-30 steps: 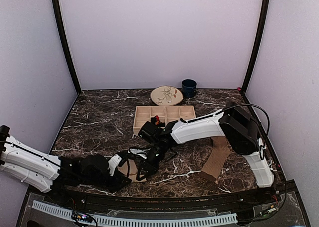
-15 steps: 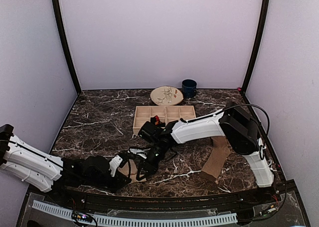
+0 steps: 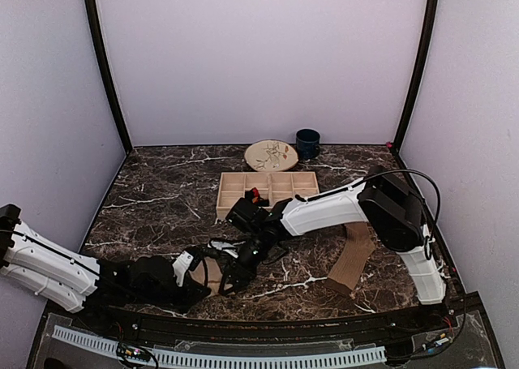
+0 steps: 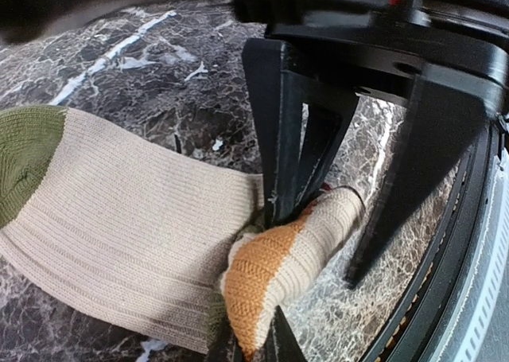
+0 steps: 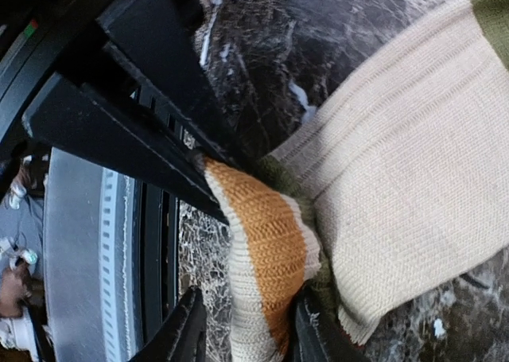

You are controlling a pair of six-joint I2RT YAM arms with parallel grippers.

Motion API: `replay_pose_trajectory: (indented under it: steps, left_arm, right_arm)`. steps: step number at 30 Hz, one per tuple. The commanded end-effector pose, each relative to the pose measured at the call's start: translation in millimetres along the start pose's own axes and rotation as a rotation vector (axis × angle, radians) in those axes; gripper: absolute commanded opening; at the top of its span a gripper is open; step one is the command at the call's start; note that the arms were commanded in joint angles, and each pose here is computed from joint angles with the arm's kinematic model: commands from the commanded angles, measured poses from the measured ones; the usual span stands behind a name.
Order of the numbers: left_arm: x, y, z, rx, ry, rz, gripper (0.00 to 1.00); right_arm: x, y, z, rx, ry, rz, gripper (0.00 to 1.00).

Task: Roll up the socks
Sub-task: Roll the sock at the center of the board.

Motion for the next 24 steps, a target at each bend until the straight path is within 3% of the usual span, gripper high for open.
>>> replay_pose_trajectory:
  steps: [1,2,3,13,24]
  left_arm:
    - [-8,12,3,0.074,0.022,0.010,0.00]
    - [-7,12,3,0.076,0.018,0.009,0.00]
    - [-5,12,4,0.079,0.011,0.011,0.00]
    - [7,7,4,0.080,0.006,0.002,0.00]
    - [2,1,-2,0.044,0.067,-0.010,0.00]
  right_arm:
    - [-39,-52,-13,-0.190,0.055,-0.109,0.49]
    - [-39,-53,-11,-0.192,0.052,-0.109,0.88]
    - [-40,-53,-9,-0.197,0.047,-0.109,0.99]
    - [-46,-53,18,-0.312,-0.060,-0.103,1.00]
    - [-20,-56,61,-0.601,-0.293,-0.004,1.00]
Point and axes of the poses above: each gripper's point midway between its finger pads, its own z axis back along the fingers, its own y axis along the line the jaws close on, x = y × z, the point moved 5 cm from there along z, back along the fingers, and after that the axes turned 12 degrees about -z, right-handed, at the moved point
